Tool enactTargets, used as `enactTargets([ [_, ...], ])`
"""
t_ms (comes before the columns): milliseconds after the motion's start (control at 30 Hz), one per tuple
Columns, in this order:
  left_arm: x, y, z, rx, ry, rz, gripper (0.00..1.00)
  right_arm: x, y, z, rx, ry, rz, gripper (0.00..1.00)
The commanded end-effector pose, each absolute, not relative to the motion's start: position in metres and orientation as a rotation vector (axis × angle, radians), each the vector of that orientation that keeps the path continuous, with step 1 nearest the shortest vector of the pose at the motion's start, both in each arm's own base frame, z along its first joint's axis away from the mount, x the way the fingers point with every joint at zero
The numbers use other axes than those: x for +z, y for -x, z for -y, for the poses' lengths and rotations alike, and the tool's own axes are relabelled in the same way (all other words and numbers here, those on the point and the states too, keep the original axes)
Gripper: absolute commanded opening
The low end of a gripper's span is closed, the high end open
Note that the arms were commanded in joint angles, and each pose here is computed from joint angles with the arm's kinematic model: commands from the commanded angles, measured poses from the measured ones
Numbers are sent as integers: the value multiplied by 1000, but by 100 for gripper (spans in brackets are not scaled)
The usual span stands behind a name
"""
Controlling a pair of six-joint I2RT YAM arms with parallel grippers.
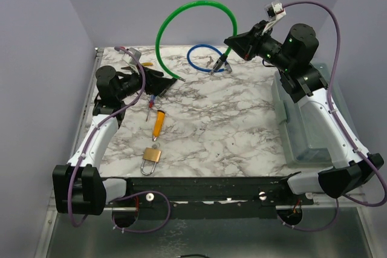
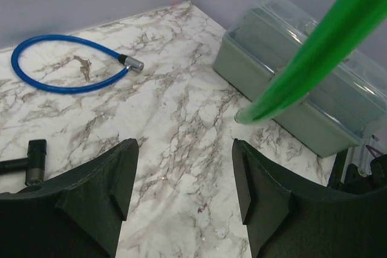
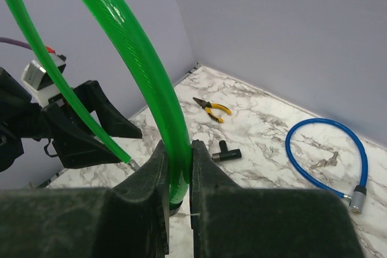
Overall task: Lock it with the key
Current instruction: Lock the lock.
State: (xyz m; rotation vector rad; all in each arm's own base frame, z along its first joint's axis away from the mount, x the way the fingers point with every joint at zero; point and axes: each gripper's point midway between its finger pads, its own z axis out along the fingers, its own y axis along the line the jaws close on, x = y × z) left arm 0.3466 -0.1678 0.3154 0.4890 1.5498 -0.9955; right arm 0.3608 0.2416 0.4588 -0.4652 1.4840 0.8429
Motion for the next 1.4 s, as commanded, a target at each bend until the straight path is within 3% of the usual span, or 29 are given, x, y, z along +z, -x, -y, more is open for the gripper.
enactTargets([
  [0, 296, -334, 169, -996, -536, -1575, 68, 497, -356, -241, 858, 464, -1369, 0],
  [333, 331, -313, 175, -1037, -579, -1461, 76, 494, -355, -241, 866, 465, -1374, 0],
  [1033, 369, -340, 182, -1078, -442, -1384, 63, 490, -351, -246, 914, 467, -1381, 0],
  [1200, 372, -334, 185, -1102, -439, -1370, 48, 488, -350, -246, 924, 462, -1385, 0],
  [1367, 378, -327, 187, -1113, -455, -1354, 3, 485, -351, -246, 925, 455, -1396, 0],
])
